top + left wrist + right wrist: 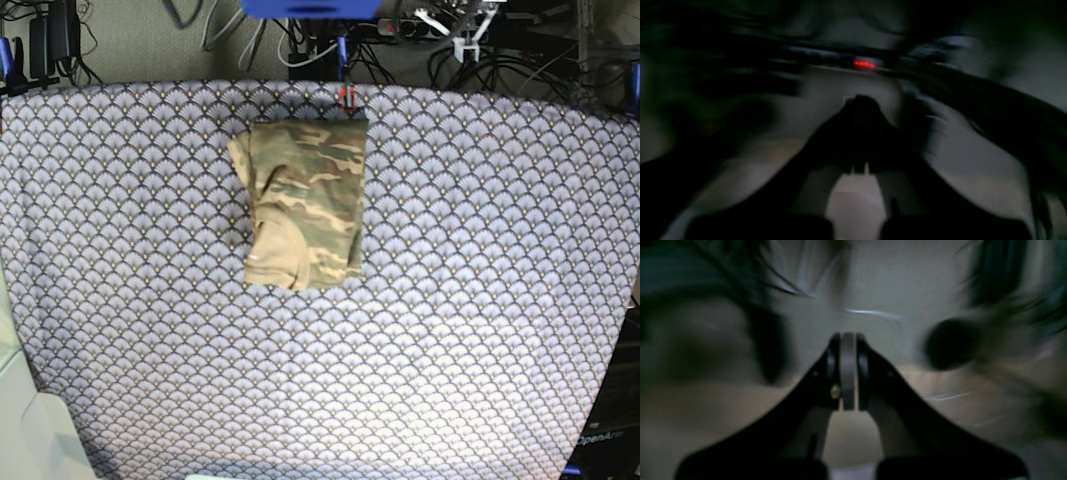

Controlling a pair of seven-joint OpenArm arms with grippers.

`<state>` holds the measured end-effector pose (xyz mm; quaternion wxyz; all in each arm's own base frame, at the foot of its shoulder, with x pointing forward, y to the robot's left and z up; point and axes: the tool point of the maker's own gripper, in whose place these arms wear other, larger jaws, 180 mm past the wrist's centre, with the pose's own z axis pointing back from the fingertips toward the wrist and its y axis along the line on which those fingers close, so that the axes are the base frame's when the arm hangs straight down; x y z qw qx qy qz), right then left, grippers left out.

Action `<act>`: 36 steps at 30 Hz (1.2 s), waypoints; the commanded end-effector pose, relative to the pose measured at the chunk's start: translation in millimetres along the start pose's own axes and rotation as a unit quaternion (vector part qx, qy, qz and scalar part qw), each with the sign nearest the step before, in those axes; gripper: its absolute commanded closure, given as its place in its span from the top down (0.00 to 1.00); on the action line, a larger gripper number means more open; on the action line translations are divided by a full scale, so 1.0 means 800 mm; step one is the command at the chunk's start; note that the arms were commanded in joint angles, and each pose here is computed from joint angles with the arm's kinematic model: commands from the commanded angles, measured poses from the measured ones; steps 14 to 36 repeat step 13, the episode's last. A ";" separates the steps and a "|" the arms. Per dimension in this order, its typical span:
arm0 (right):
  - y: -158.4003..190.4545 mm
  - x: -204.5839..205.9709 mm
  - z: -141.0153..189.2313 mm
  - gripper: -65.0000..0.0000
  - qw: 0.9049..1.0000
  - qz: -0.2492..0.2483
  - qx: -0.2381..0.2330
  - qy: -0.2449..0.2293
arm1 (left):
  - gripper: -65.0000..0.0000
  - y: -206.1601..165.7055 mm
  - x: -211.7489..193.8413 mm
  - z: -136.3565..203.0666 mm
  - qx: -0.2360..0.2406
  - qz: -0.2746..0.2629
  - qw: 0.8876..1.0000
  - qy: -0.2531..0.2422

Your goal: Fold the T-shirt properly

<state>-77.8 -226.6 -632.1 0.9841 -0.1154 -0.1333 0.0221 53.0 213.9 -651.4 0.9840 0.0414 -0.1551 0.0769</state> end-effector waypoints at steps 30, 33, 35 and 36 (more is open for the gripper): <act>0.009 0.046 -0.022 0.00 0.996 0.075 -0.052 0.008 | 0.00 0.024 0.051 -0.009 0.081 -0.018 0.996 -0.022; 0.009 0.046 -0.022 0.00 0.996 0.075 -0.052 0.008 | 0.00 0.024 0.051 -0.009 0.081 -0.018 0.996 -0.022; 0.009 0.046 -0.022 0.00 0.996 0.075 -0.052 0.008 | 0.00 0.024 0.051 -0.009 0.081 -0.018 0.996 -0.022; 0.009 0.046 -0.022 0.00 0.996 0.075 -0.052 0.008 | 0.00 0.024 0.051 -0.009 0.081 -0.018 0.996 -0.022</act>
